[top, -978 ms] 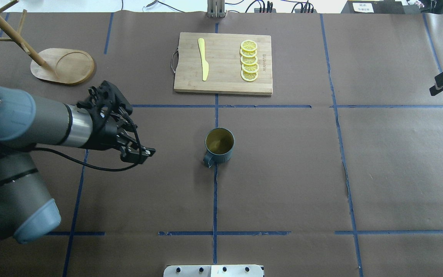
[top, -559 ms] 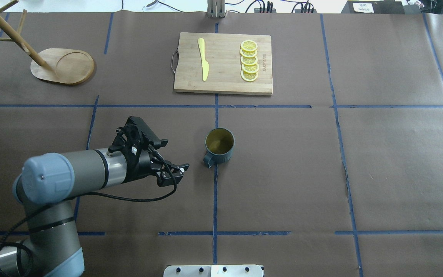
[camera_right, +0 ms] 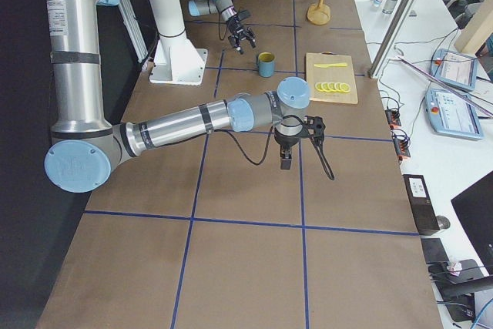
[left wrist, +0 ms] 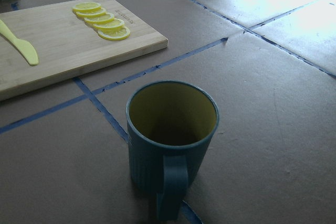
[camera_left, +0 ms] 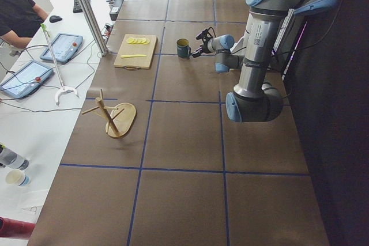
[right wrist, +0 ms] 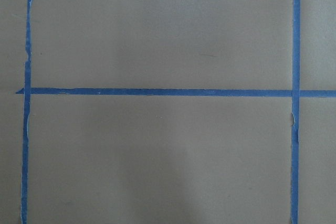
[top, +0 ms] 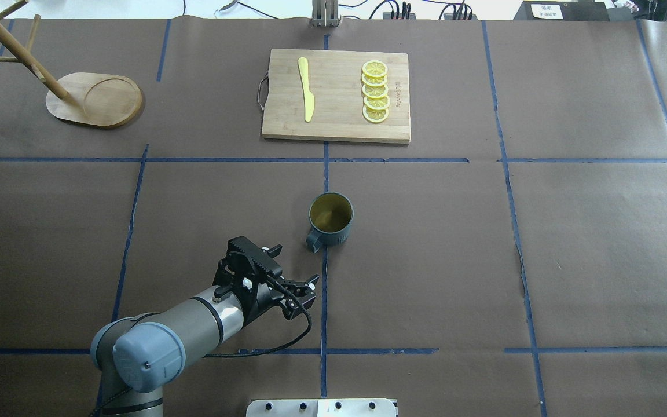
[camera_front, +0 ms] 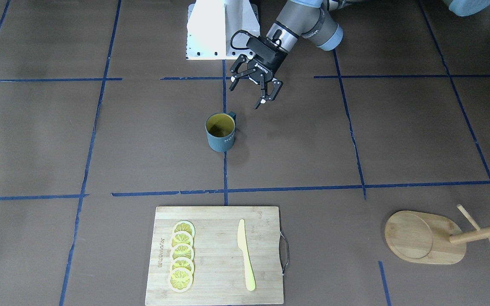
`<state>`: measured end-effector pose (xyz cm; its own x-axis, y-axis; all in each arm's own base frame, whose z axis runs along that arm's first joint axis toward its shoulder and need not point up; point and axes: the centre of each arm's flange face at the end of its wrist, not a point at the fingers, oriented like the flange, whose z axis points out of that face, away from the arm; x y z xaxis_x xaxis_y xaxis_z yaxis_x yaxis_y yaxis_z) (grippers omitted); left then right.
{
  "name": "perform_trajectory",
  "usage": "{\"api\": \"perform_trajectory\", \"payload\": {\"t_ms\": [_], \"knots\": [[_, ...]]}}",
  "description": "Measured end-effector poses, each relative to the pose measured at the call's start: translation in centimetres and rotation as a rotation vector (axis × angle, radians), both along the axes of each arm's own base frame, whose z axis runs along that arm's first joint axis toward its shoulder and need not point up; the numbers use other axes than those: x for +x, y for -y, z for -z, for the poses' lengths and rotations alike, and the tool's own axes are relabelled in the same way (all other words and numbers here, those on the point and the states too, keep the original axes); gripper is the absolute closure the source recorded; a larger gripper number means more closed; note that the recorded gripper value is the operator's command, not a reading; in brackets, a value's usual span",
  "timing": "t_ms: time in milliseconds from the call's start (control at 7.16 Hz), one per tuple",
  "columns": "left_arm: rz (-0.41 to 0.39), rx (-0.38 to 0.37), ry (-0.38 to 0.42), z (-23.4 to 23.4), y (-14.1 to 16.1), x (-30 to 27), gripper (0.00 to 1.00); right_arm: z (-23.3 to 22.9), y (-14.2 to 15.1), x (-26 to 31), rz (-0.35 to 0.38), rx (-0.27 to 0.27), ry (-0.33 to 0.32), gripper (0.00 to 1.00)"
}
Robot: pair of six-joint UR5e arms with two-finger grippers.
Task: Hang cup on storage rack
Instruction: 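Move the left gripper toward the mug handle while the right arm withdraws, then close the left gripper on the teal mug's handle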
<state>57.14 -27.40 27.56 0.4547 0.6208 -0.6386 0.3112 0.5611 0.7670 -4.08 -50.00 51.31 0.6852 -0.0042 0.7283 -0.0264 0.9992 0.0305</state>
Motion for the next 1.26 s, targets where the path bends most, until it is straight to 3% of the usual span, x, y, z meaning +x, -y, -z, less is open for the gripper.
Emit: {"api": "perform_trajectory", "payload": {"t_ms": [1257], "knots": [[0.078, 0.024, 0.017, -0.4, 3.9, 2.2, 0.18, 0.6, -0.2, 0.0, -0.001, 0.012, 0.002, 0.00]]}}
